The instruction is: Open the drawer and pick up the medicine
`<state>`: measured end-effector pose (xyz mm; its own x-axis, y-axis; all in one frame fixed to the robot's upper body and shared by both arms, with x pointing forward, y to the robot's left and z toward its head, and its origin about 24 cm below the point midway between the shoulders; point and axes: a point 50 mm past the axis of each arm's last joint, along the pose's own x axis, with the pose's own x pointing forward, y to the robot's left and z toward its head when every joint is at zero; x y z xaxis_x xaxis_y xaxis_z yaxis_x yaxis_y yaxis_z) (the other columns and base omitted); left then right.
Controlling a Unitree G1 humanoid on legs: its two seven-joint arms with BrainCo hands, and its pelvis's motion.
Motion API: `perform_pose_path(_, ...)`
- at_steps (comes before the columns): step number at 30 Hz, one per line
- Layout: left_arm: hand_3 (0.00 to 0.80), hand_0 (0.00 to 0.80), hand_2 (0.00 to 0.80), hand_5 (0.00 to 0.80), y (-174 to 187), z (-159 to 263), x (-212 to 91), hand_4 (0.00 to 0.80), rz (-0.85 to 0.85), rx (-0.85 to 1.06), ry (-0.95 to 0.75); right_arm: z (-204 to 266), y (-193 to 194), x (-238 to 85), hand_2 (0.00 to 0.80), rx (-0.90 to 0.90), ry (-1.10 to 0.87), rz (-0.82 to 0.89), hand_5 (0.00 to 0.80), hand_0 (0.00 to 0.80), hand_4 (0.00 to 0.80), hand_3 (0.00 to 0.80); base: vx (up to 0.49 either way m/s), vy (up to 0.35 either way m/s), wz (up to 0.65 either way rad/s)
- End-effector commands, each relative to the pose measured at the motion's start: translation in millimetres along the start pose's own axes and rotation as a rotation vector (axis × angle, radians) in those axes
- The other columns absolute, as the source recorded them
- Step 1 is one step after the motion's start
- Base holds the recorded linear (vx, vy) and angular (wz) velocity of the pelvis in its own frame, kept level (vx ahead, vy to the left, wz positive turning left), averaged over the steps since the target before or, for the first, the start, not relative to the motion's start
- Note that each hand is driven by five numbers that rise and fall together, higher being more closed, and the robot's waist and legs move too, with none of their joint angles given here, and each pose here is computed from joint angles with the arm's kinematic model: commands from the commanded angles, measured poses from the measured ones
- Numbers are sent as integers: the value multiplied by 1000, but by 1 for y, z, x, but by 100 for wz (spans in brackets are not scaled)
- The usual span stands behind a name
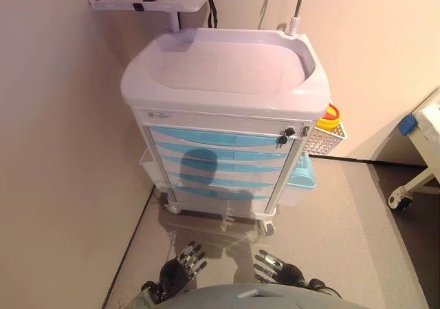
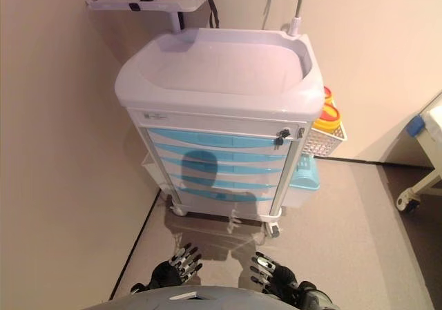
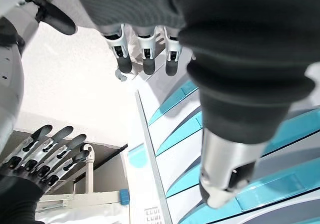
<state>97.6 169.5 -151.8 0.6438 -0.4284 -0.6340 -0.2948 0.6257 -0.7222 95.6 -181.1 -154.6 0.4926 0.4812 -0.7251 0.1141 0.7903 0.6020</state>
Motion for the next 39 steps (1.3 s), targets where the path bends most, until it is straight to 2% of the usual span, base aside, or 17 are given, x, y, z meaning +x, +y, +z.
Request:
perform_pose_path(1, 0, 0, 0, 0, -12, 1, 12, 0, -56, -78, -12, 6, 9, 8, 0, 36, -37, 45, 0, 0, 0, 0, 54, 15, 0)
perform_pose_path(8, 0, 0, 0, 0, -18, -2, 14, 0, -106, -220, -46, 6, 8, 6, 0, 63, -71, 44, 0, 0, 0, 0, 41, 18, 0)
perform_pose_path(14, 0, 0, 0, 0, -41, 17, 29, 0, -234, -265, -122, 24, 16, 11, 0, 62, -163, 86, 0, 0, 0, 0, -87, 13, 2)
perform_pose_path(24, 0, 0, 0, 0, -94, 69, 48, 0, -508, -308, -337, 44, 34, 17, 0, 52, -248, 153, 0, 0, 0, 0, -75, -12, -1)
perform_pose_path(39, 0, 0, 0, 0, -162, 158, 47, 0, -770, -274, -590, 56, 49, 21, 0, 11, -230, 234, 0, 0, 0, 0, -1, -27, -7)
